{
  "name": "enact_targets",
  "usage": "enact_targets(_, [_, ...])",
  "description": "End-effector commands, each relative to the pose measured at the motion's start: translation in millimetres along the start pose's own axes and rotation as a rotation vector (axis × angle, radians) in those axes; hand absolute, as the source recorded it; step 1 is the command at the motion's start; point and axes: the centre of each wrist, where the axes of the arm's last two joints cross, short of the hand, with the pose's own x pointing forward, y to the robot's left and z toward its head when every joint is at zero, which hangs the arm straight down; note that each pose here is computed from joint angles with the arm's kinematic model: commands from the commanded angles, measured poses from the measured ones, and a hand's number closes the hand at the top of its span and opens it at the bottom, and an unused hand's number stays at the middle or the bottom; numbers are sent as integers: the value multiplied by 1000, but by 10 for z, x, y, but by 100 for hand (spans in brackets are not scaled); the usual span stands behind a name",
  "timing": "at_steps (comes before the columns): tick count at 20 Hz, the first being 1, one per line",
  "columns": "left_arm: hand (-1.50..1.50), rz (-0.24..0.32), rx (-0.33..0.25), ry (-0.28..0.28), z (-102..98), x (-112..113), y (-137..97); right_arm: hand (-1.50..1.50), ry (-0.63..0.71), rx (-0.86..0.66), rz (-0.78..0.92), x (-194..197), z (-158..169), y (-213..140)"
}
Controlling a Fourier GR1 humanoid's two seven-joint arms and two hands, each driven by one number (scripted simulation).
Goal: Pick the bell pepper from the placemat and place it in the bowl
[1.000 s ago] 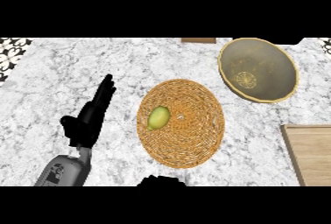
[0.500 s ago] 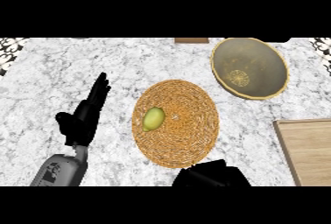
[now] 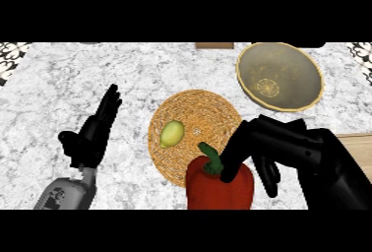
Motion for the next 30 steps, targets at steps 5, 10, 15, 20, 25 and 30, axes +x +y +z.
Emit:
enact_targets(5, [0,-6,10,-8,48,82,-129,150,91,-44,58,-120,-677,-345])
enact_targets(10, [0,-10,-18,1,4,47,17,150,150,-73,251,-391,-1010,-566])
enact_targets(15, [0,-4,-9,-19,55,-8,-61,150,188,-22,441,-912,-1173,-567])
enact_targets(20, [0,2,-12,0,-64,71,3,150,236,-57,468,-1446,-1343,-601])
enact_targets(25, [0,-20,-18,-22,68,11,-151,150,271,-66,503,-1965,-1379,-543])
enact_targets(30, [0,5,-5,-7,-89,66,138,150,308,-64,509,-2515,-1238,-628])
